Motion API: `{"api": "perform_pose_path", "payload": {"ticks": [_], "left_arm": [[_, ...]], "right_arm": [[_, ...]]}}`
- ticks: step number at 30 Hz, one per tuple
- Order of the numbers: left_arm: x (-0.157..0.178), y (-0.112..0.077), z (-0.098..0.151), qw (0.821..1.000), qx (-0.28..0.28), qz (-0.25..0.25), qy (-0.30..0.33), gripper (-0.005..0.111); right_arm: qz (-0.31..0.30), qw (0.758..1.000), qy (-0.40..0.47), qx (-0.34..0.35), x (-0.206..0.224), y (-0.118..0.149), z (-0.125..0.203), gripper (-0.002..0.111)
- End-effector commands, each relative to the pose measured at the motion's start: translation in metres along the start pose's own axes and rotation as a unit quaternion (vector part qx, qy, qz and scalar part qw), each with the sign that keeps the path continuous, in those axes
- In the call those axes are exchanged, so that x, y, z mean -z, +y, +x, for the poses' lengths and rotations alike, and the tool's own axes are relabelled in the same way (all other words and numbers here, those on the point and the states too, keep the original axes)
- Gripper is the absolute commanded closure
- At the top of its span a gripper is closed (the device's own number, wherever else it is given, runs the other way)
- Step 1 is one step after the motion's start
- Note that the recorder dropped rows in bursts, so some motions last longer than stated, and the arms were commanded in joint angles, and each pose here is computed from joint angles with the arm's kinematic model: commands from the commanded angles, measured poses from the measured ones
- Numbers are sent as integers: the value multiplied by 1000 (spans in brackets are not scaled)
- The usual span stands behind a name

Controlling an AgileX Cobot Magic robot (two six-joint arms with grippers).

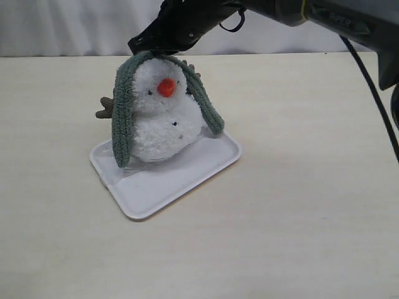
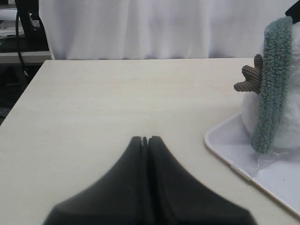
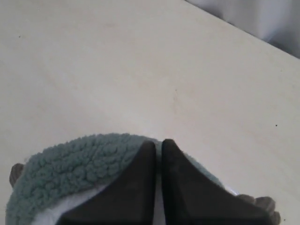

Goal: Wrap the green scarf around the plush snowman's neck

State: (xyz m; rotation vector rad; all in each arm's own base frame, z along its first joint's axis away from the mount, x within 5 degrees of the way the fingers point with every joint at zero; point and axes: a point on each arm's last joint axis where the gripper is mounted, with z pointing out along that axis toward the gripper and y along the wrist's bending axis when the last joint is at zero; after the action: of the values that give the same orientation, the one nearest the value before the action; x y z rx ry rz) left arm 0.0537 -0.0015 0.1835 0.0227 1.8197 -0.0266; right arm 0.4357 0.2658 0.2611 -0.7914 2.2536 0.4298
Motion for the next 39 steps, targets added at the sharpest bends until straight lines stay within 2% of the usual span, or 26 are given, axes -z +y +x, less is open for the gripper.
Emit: {"api": "perform_pose_path", "payload": {"ticks": [1, 12, 18, 23, 28, 31, 33, 36, 39], "left_arm": [[0, 0, 0, 1000, 4, 0, -6, 107], [0, 0, 0, 1000, 4, 0, -6, 107], [0, 0, 0, 1000, 4, 0, -6, 107], [0, 0, 0, 1000, 4, 0, -6, 107], [0, 0, 0, 1000, 4, 0, -6, 107], [0, 0, 0, 1000, 4, 0, -6, 107], [0, 0, 0, 1000, 4, 0, -6, 107], [0, 0, 0, 1000, 4, 0, -6, 107], [0, 0, 0, 1000, 4, 0, -6, 107]], "right_arm": [[3, 1000, -21, 12, -5, 4, -3, 104], [-8, 999, 18, 34, -20, 17, 9, 104], [-12, 998, 14, 64, 5, 21, -2, 104], [-13, 997, -9, 71, 47, 29, -20, 104], [-42, 995, 39, 81, 49, 46, -12, 103], [-50, 993, 37, 102, 34, 69, -9, 87], [-16, 996, 21, 91, 26, 77, -10, 79], [66, 989, 36, 126, 10, 81, -4, 80], [72, 984, 63, 147, -2, 88, 6, 80]]}}
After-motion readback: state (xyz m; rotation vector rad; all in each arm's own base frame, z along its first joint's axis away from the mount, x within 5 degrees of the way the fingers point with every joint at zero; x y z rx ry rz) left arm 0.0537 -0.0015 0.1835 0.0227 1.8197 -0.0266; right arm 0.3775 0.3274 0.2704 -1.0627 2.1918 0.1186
